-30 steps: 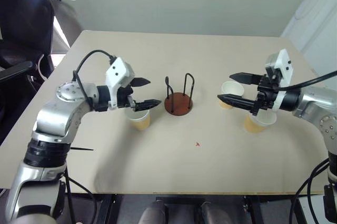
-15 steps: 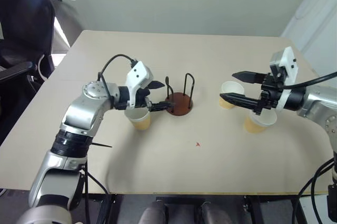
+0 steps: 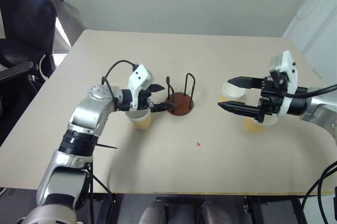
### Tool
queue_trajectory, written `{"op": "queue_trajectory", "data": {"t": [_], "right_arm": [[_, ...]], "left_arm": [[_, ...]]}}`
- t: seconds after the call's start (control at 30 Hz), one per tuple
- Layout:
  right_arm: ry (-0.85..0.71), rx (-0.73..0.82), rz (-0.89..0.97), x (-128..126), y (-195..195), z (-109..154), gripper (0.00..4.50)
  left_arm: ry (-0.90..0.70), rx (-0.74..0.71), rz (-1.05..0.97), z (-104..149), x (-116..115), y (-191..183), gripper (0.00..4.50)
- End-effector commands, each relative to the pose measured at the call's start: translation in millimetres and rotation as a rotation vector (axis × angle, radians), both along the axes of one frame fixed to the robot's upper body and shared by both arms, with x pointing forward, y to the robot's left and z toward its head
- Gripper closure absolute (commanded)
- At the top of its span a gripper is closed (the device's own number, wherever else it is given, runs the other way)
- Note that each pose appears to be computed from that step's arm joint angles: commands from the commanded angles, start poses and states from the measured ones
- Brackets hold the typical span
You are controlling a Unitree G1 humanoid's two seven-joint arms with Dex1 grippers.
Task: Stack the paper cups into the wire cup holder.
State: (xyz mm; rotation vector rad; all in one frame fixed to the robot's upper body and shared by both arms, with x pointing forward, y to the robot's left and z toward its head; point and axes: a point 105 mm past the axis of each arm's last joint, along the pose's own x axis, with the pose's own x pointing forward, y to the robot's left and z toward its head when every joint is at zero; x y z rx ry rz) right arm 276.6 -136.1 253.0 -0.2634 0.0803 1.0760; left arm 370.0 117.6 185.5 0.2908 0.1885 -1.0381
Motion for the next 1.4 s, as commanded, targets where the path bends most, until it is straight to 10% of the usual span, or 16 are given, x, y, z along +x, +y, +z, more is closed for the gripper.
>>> {"op": "queue_trajectory", "data": {"t": [0.03,0.5,0.93,1.4], "right_arm": [[-0.051,0.0,0.014,-3,2,11,0.02],[-0.052,0.011,-0.007,-3,1,10,0.02],[-0.056,0.021,-0.038,0,-4,9,0.0],[-0.036,-0.106,-0.062,-9,-30,9,0.0]], "left_arm": [[-0.06,0.004,-0.008,16,9,-7,0.0],[-0.067,0.009,-0.064,19,18,-27,0.0],[-0.043,0.024,-0.111,11,14,-37,4.4],[-0.124,0.086,-0.315,34,-17,-60,4.47]]}}
